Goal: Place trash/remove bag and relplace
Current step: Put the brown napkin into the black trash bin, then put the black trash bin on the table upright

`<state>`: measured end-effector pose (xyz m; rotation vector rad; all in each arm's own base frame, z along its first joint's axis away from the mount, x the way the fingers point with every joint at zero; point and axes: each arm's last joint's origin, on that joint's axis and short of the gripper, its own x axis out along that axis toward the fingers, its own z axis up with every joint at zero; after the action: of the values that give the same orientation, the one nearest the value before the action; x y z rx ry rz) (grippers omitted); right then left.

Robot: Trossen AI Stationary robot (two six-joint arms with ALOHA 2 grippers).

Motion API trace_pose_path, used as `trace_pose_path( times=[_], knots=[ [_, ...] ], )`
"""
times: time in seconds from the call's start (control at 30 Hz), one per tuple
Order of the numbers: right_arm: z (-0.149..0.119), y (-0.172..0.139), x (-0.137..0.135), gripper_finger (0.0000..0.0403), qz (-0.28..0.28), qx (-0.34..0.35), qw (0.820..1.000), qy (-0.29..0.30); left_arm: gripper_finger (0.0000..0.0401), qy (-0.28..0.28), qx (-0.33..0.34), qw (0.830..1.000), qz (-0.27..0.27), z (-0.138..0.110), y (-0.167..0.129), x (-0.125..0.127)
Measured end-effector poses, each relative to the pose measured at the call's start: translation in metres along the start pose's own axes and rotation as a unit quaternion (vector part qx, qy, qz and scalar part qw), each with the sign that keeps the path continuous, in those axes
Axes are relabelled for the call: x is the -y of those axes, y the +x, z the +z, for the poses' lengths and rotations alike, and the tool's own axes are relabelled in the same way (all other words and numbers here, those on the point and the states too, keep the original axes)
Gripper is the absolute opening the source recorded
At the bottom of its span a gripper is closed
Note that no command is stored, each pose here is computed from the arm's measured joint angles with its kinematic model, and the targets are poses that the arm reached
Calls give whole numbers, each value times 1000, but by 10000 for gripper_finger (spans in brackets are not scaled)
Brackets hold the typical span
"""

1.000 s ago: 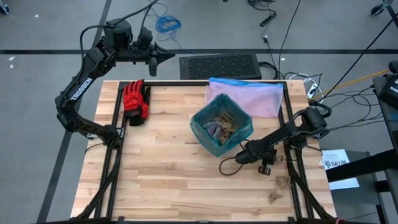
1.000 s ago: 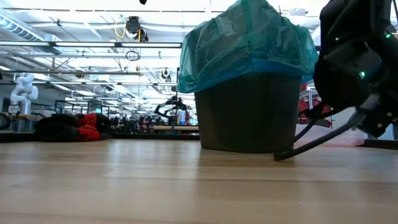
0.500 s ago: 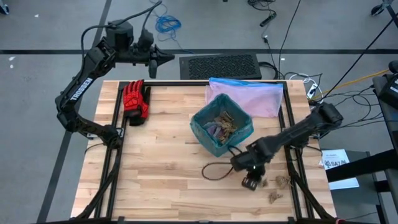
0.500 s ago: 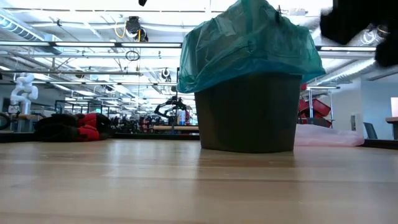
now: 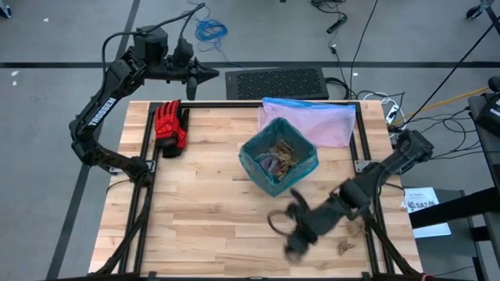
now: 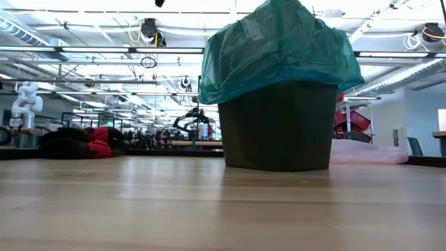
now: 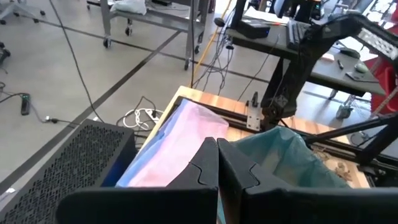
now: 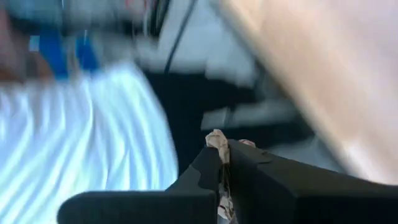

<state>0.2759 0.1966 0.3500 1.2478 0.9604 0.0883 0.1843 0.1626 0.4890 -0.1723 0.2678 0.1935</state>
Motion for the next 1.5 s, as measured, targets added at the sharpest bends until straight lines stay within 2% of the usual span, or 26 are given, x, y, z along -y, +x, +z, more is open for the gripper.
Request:
trace_pose_path(
  times=[0.13, 0.3, 0.37, 0.5, 0.63, 0.83, 0.93, 1.0, 1.13, 1.2, 1.3, 1.4, 1.5],
  knots=[
    [47, -27, -11, 0, -39, 136, 989, -35, 1, 12, 1, 1000, -5, 0, -1, 1],
    [110, -69, 4, 0, -165, 244, 955, -41, 1, 25, 1, 1000, -5, 0, -1, 1],
    [127, -84, 8, 0, -198, 270, 941, -55, 1, 26, 2, 1000, -6, 0, -1, 1],
    [155, -106, 25, 8, -249, 263, 931, -53, 1, 25, 2, 1000, -5, 0, -1, 1],
    [172, -121, 43, 60, -301, 249, 920, -39, 1, 22, 2, 1000, -5, 0, -1, 1],
    [185, -131, 51, 190, -290, 221, 931, -26, 1, 21, 2, 1000, -6, 0, -1, 1],
    [181, -128, 49, 244, -265, 185, 946, -29, 1, 22, 1, 1000, -1, 0, -1, 1],
    [174, -122, 45, 266, -249, 165, 954, -18, 1, 23, 1, 1000, 4, 0, -1, 0],
    [142, -106, 40, 274, -254, 92, 962, 42, 1, 22, 0, 1000, 9, 0, -1, 0],
    [116, -99, 39, 266, -286, 43, 953, 86, 1, 21, 0, 1000, 10, 0, -1, -1],
    [73, -83, 42, 252, -348, -2, 925, 150, 1, 18, 1, 1000, 15, 0, -2, -3],
    [33, -67, 46, 243, -384, -21, 901, 201, 1, 16, 2, 1000, 23, 0, -4, -6],
    [7, -48, 52, 240, -388, -2, 890, 241, 1, 15, 2, 1000, 27, 0, -5, -8]
  ],
)
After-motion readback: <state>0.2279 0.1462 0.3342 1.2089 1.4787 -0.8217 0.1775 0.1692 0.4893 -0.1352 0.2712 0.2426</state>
